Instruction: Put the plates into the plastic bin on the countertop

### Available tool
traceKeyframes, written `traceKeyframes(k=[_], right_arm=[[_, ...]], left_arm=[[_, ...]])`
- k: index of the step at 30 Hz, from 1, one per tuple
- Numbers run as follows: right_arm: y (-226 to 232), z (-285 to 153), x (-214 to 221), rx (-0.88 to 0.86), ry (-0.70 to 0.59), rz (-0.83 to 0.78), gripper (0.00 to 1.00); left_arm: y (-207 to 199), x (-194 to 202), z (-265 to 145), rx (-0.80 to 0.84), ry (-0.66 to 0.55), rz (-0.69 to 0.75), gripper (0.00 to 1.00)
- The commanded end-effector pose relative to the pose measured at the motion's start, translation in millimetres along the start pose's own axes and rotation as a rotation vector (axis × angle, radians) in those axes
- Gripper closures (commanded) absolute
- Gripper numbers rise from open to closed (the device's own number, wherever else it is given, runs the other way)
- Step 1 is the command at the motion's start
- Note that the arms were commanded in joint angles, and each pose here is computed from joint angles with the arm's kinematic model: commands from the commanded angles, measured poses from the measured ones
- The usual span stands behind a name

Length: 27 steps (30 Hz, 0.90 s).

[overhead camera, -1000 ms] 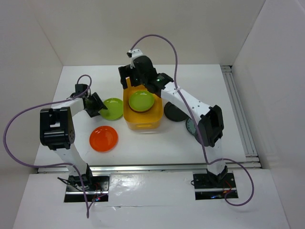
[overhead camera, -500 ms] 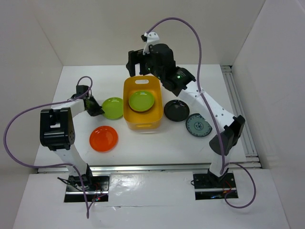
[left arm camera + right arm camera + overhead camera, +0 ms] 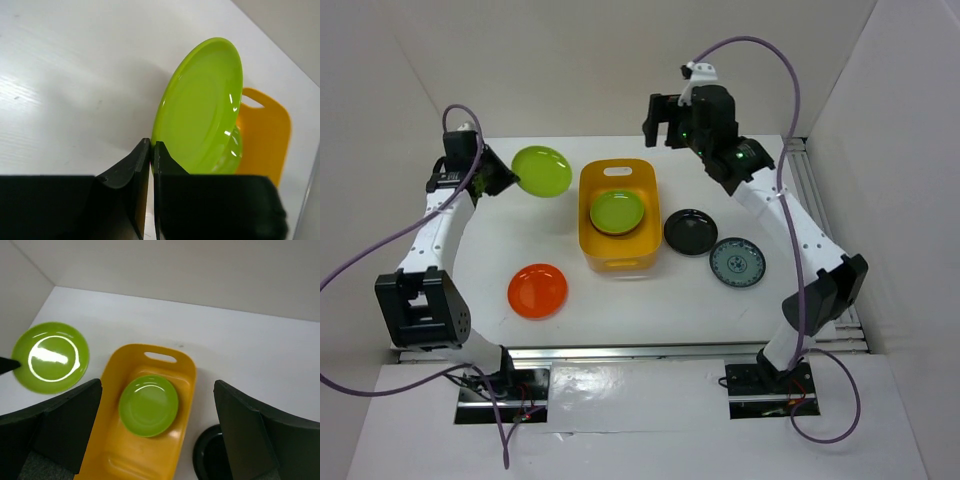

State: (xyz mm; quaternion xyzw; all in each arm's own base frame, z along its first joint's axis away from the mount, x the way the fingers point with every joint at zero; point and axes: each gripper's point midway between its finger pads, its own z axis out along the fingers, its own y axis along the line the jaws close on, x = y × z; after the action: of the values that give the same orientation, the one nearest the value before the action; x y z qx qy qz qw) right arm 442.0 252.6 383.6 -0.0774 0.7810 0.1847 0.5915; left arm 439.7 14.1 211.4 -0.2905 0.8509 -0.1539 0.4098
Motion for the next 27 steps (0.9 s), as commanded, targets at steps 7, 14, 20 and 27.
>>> traceKeyframes(k=[7,14,20,27], right_arm=[[-61.9,-41.6,-6.7,0.103,-0.032,0.087,0.0],[-82.8,-56.8,2.3,0.132,-0.01,0.098,0.0],[-108.8,-59.3,33.6,0.18,0.052,0.111,0.0],[-137.2,-63.8,76.6,0.203,0.126,0.161,0.0]], left_arm=[[-112.2,31.4,-31.0,0.278,0.024,0.229,1.0],[-145.0,73.8,-0.8,0.262,0.097,0.35,1.0],[-138.7,99.6,38.6,0.195,0.164,0.371,1.0],[-133.2,115.4,62.9,0.172,0.228,0.373,0.95]])
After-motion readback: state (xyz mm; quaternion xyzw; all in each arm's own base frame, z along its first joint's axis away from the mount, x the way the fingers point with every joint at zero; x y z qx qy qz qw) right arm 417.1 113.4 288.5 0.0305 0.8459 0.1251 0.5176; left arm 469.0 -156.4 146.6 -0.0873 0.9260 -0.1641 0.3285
